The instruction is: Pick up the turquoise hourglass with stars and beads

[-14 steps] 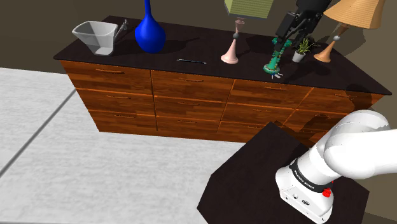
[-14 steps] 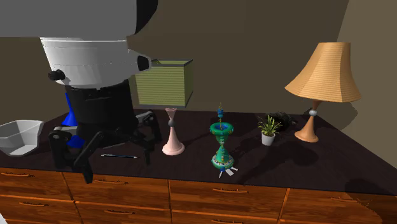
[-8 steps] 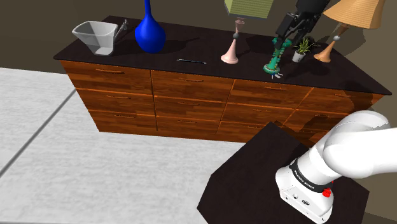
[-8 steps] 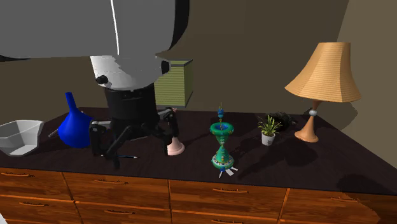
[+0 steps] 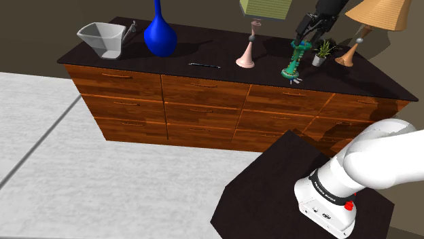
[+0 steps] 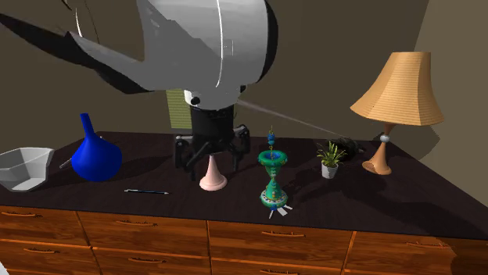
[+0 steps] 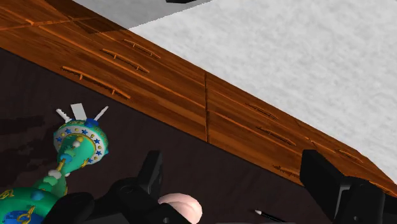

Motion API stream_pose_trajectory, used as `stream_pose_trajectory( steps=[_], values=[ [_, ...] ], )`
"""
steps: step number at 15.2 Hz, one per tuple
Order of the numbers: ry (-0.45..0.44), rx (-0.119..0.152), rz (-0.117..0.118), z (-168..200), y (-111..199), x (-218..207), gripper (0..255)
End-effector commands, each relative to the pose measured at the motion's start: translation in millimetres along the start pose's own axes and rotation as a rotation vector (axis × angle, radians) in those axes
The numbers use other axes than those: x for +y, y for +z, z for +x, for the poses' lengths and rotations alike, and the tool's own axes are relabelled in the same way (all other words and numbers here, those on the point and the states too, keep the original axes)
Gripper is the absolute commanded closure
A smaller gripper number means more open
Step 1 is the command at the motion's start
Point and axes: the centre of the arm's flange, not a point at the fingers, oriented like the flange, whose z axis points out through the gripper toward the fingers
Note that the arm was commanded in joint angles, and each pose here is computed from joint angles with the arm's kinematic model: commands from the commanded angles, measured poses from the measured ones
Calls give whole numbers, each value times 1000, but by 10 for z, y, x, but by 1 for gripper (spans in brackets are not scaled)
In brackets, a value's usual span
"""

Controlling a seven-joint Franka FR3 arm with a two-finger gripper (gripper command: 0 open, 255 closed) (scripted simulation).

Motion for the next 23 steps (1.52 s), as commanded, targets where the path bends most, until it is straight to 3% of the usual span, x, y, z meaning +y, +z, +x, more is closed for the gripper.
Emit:
stream_pose_trajectory(
  steps=[1, 19, 23],
  values=[
    [11, 19, -4, 116, 86, 217, 0],
    [114, 179, -32, 1081, 539, 2158, 0],
    [119, 186, -33, 1098, 711, 2250, 0]
  ],
)
